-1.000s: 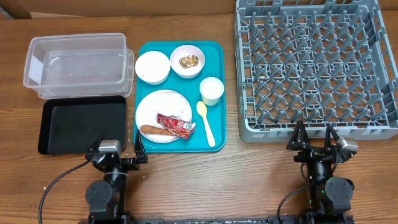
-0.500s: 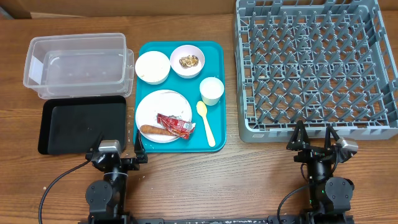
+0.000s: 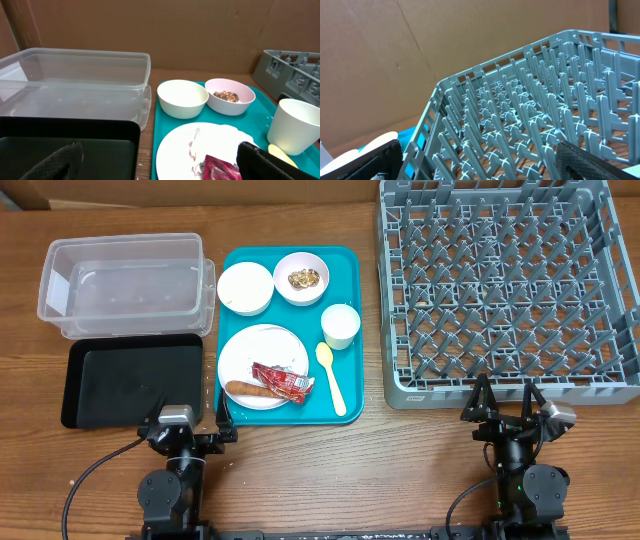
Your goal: Sort waste into correct bins and load items into the dishwasher
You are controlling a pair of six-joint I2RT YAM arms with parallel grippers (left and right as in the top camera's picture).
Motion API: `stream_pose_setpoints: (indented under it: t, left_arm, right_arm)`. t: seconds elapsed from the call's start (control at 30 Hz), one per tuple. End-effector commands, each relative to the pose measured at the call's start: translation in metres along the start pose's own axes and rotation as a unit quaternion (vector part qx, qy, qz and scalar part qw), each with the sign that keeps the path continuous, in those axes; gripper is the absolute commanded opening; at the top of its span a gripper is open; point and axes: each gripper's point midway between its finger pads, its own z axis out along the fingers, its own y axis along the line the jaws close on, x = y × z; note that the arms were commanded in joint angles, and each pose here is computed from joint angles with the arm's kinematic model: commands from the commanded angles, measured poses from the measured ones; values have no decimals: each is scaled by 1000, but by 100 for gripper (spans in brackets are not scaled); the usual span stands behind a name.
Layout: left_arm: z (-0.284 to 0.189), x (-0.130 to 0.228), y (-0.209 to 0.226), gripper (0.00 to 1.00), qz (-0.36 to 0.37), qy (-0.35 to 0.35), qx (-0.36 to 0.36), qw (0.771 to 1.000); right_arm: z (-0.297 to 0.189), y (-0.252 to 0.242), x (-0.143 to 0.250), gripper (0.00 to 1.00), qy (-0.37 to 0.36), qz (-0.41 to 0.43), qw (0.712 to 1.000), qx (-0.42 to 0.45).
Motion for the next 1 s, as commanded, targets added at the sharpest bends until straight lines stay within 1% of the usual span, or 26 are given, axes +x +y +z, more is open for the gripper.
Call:
stream_pose_setpoints:
  t: [0.0,0.4,0.53,0.63,0.8,0.9,0.97]
  left_arm:
    - [0,0,2,100,4,-5,-2,1000]
    - [0,-3,4,100,5,-11,-10,1000]
    - [0,-3,6,100,6,-10,-15,1000]
    - [-1,-22,2,100,7,-49,-5,999]
    - [-14,-74,-24,100,21,-150,64,986]
    - [-23,-97,-32,100,26,-165,83,982]
    - [-30,-116,-40,100,48,-166,96,980]
  right_arm:
    - [0,0,2,100,-1,0,1000,-2]
    - [0,-3,-3,100,-12,1,1000,8]
    - [-1,10,-8,100,-20,2,999,-26]
    - [-2,23,-19,100,-38,3,997,-61]
    - [-15,54,-60,100,-113,3,984,-136]
    - [-25,66,-85,100,-142,2,978,-155]
    - [-32,72,-102,100,-158,2,974,-161]
